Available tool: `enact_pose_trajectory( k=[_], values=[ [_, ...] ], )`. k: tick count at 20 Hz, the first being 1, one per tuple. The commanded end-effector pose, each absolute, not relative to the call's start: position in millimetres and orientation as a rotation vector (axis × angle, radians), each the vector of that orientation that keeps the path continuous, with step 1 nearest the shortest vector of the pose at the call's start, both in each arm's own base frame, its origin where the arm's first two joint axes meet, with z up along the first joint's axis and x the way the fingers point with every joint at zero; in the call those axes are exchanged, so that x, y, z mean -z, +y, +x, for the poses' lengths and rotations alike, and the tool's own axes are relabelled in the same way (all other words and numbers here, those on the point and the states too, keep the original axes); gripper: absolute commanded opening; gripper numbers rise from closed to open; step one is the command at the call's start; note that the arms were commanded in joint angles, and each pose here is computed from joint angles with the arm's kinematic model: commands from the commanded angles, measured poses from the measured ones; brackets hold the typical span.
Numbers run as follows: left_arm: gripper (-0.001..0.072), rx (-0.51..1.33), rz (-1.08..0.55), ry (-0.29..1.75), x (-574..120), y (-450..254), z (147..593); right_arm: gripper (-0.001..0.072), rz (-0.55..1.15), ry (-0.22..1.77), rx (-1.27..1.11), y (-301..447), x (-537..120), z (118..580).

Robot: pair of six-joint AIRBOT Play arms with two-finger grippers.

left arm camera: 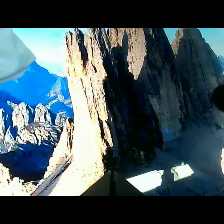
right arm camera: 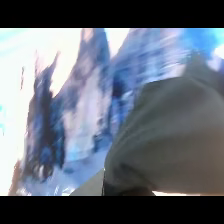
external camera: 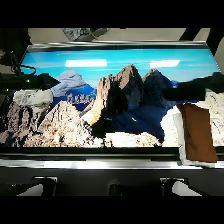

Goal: Fold the shirts.

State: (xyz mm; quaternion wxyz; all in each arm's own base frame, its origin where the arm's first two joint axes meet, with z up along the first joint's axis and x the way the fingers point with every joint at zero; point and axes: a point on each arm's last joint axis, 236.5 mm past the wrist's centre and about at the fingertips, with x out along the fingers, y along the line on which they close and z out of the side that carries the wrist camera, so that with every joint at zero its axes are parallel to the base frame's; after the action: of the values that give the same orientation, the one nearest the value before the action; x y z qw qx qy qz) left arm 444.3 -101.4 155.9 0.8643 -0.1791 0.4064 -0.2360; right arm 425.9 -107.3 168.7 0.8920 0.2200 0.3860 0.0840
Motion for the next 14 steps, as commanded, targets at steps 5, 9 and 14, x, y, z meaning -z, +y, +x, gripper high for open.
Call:
enact_pose_trajectory(
  k=[5, 9, 14],
  values=[
    [0.0031, 0.504, -0.364, 0.85, -156, -104, 444, 0.0045, 0.58, 0.743, 0.038, -176, -194, 380],
    [0.0031, 0.509, -0.354, 0.847, -156, -105, 444, 0.0045, 0.628, 0.843, 0.05, -179, -191, 330],
    [0.0031, 0.5, -0.355, 0.829, -158, -103, 447, 0.0046, 0.621, 1.212, 0.084, -168, -148, 244]
  ],
)
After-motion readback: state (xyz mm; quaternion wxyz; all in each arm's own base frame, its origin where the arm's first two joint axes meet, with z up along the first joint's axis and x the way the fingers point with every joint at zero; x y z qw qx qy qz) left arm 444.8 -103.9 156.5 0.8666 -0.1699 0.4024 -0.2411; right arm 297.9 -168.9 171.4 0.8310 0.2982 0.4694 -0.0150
